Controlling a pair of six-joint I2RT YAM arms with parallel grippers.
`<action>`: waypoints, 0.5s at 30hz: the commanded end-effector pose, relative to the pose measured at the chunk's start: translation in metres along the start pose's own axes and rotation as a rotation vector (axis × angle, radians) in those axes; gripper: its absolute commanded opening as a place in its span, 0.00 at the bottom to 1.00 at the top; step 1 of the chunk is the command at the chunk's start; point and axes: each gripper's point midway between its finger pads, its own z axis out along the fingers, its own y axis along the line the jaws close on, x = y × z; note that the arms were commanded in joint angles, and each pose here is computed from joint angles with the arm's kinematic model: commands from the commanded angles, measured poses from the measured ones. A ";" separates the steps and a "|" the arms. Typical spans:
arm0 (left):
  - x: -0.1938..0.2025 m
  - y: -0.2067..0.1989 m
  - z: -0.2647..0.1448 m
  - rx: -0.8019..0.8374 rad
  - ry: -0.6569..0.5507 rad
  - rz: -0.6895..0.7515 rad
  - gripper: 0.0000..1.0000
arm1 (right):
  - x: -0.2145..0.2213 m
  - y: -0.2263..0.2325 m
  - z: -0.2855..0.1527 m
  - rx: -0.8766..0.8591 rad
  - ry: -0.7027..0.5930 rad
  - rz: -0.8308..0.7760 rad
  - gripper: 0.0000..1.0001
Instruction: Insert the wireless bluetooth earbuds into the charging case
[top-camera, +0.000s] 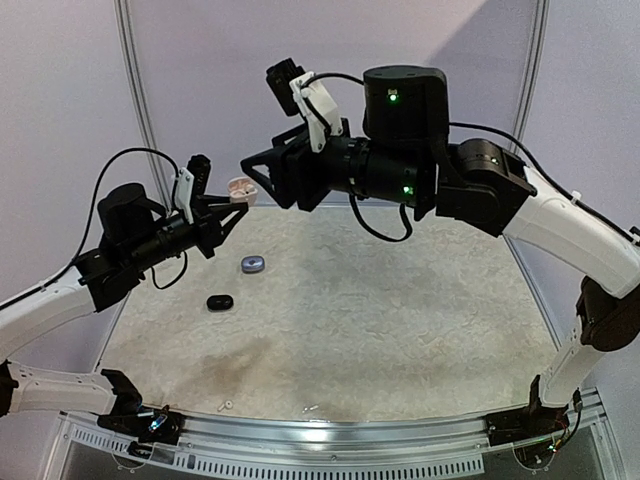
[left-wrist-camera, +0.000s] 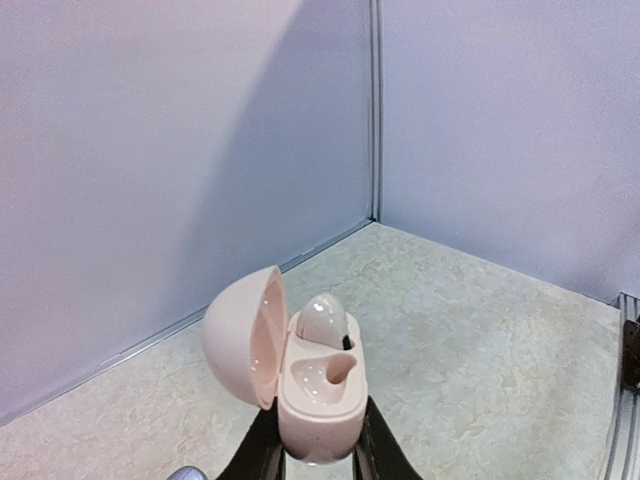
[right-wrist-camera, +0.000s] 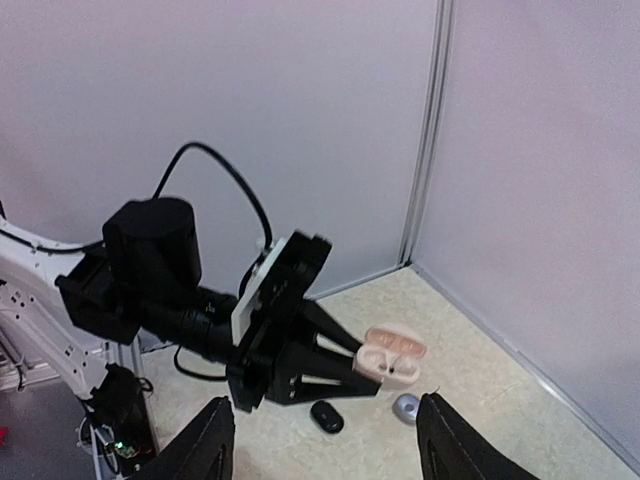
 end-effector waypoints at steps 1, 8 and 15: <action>0.015 0.022 -0.018 -0.074 0.068 -0.015 0.00 | 0.042 0.013 0.003 -0.073 0.117 0.070 0.65; 0.020 0.057 -0.056 -0.201 0.070 -0.078 0.00 | 0.128 0.000 0.026 0.067 0.378 0.107 0.69; 0.044 0.068 -0.091 -0.301 0.088 -0.130 0.00 | 0.234 0.042 0.074 0.066 0.692 0.165 0.66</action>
